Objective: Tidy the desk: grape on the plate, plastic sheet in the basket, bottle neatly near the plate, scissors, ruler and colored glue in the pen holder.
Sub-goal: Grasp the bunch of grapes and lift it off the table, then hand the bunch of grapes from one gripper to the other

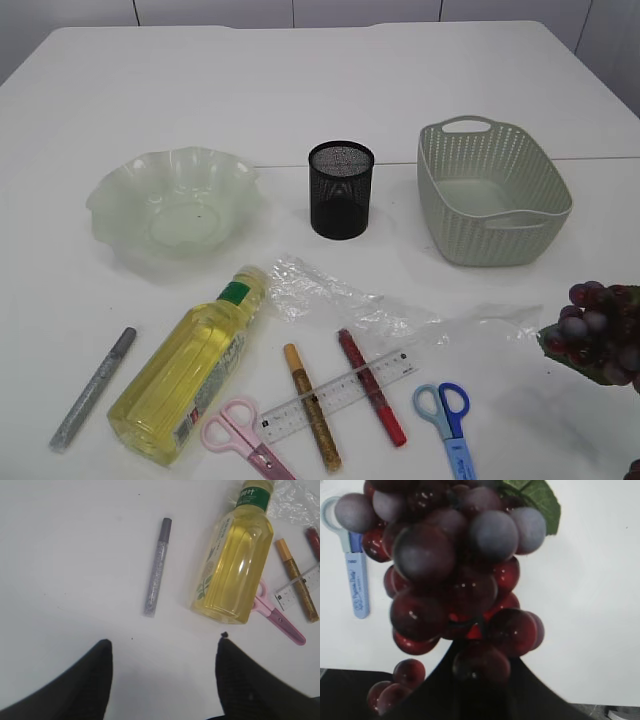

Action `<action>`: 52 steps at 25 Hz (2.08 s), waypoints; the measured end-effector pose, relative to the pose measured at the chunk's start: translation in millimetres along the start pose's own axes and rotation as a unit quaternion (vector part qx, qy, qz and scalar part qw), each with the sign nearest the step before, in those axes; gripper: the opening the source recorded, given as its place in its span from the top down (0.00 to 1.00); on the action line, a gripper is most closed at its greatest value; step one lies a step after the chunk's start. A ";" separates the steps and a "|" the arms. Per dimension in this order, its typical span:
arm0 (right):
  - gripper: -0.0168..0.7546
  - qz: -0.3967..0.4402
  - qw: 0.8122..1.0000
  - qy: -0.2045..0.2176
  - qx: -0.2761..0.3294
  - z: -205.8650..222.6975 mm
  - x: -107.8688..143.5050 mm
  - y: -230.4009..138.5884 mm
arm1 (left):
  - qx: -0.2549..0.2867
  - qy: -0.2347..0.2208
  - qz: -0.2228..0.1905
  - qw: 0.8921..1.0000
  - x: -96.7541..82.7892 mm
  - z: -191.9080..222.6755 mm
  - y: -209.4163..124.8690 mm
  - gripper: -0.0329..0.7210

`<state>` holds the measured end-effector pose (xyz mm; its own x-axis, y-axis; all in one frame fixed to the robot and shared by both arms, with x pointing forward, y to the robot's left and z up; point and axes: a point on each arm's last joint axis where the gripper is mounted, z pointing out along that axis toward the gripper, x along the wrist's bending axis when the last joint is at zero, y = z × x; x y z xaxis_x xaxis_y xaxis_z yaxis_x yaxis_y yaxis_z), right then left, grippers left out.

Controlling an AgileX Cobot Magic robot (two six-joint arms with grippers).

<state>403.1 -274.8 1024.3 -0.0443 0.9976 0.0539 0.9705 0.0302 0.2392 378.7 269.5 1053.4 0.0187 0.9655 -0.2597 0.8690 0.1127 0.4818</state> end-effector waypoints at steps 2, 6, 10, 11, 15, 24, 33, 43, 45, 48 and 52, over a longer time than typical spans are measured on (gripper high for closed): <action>0.87 -0.004 1.000 0.020 -0.008 -9.9 3.3 -6.3 | 0.000 -0.001 0.004 1.000 -0.2 0.0 0.0 0.32; 0.87 -0.022 0.994 0.102 -0.019 -27.0 19.0 -6.5 | 0.001 -0.019 0.009 1.000 -3.4 0.0 -0.2 0.32; 0.87 -0.042 0.986 0.155 -0.040 -42.4 31.9 3.8 | 0.001 -0.042 0.013 0.999 -7.7 -0.2 -0.4 0.33; 0.87 -0.047 0.985 0.161 -0.043 -45.6 34.3 7.1 | 0.001 -0.049 0.014 0.999 -8.9 -0.3 -0.4 0.34; 0.87 -0.067 0.980 0.182 -0.046 -57.2 44.3 18.6 | 0.000 -0.071 0.018 0.997 -12.9 -0.7 -0.4 0.34; 0.88 -0.150 0.939 0.300 -0.080 -89.6 85.3 32.5 | -0.006 -0.119 0.029 0.992 -21.6 -2.3 0.1 0.35; 0.88 -0.183 0.901 0.380 -0.102 -101.5 101.2 35.2 | -0.069 -0.314 -0.016 0.947 -54.3 -15.2 14.1 0.30; 0.88 -0.194 0.871 0.433 -0.130 -110.6 108.9 36.5 | -0.082 -0.496 -0.129 0.855 -75.8 -12.0 44.2 0.24; 0.88 -0.196 0.869 0.434 -0.135 -111.1 109.2 37.0 | -0.069 -0.508 -0.133 0.848 -81.2 -7.2 44.9 0.24; 0.88 -0.200 0.864 0.441 -0.140 -112.4 110.1 37.2 | -0.045 -0.524 -0.120 0.842 -94.0 0.6 41.5 0.24; 0.88 -0.202 0.862 0.442 -0.146 -112.9 110.4 37.9 | -0.014 -0.528 -0.098 0.844 -111.4 13.7 38.9 0.23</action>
<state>408.2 -170.6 1148.7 -0.6530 0.4679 0.5955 0.7381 0.2171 0.6388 417.2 163.1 1089.6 0.3186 0.1830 -0.9300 0.8949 0.2655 0.3588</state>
